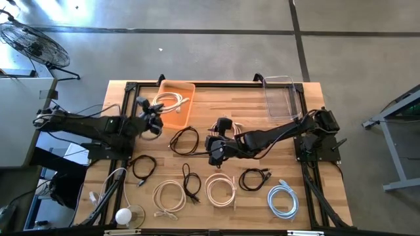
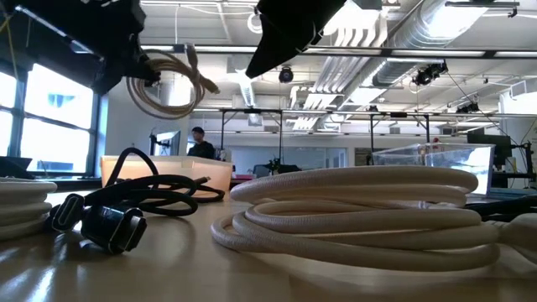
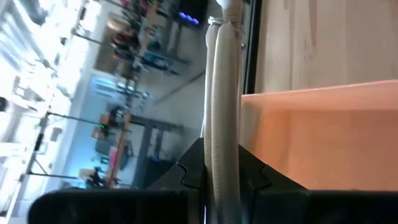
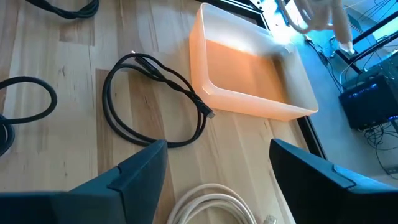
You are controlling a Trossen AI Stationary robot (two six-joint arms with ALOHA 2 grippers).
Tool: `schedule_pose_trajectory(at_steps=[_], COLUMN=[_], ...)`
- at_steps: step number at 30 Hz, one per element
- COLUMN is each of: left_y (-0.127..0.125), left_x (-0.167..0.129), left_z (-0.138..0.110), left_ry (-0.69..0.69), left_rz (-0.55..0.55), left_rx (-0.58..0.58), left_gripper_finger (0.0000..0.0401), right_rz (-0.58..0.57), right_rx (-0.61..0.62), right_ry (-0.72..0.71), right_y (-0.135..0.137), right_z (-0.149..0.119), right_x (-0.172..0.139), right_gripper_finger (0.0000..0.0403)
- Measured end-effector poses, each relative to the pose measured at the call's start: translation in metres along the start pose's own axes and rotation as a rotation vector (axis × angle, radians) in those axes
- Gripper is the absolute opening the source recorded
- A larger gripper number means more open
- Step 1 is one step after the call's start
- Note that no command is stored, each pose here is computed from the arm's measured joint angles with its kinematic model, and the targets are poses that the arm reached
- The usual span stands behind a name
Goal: Pick & Place USB Port
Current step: Put the light brown hdmi cable into the orange bin
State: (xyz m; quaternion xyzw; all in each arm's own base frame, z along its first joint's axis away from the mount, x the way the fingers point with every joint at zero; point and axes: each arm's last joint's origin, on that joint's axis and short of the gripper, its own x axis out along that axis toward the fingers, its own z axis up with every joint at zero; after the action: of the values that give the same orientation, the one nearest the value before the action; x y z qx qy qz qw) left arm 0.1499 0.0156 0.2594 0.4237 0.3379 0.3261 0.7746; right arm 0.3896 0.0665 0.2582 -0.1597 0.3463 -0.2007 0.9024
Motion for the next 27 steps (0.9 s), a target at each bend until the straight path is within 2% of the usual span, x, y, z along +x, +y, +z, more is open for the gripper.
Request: schedule_pose_trajectory(at_steps=[6,12,20,27], left_y=[0.038,0.05,0.037,0.034], left_x=[0.036,0.085,0.136,0.157], left_z=[0.009,0.007,-0.018,-0.027], left_ry=[0.172,0.222,0.375,0.368], left_rz=[-0.19,-0.377,-0.472,-0.479], left_rx=[0.041,-0.012,-0.02,-0.023], left_gripper_finger=[0.0031,0.0031,0.0031,0.0031], right_rz=[0.0,0.0,0.016,0.022], right_rx=[0.001,0.001,-0.003,-0.007], right_ry=[-0.001,-0.001,0.004,0.014], right_y=[0.0,0.0,0.001,0.001], right_z=[0.0,0.0,0.0,-0.002], right_x=[0.0,0.0,0.0,0.0], right_gripper_finger=[0.0275,0.0275,0.0275,0.0275])
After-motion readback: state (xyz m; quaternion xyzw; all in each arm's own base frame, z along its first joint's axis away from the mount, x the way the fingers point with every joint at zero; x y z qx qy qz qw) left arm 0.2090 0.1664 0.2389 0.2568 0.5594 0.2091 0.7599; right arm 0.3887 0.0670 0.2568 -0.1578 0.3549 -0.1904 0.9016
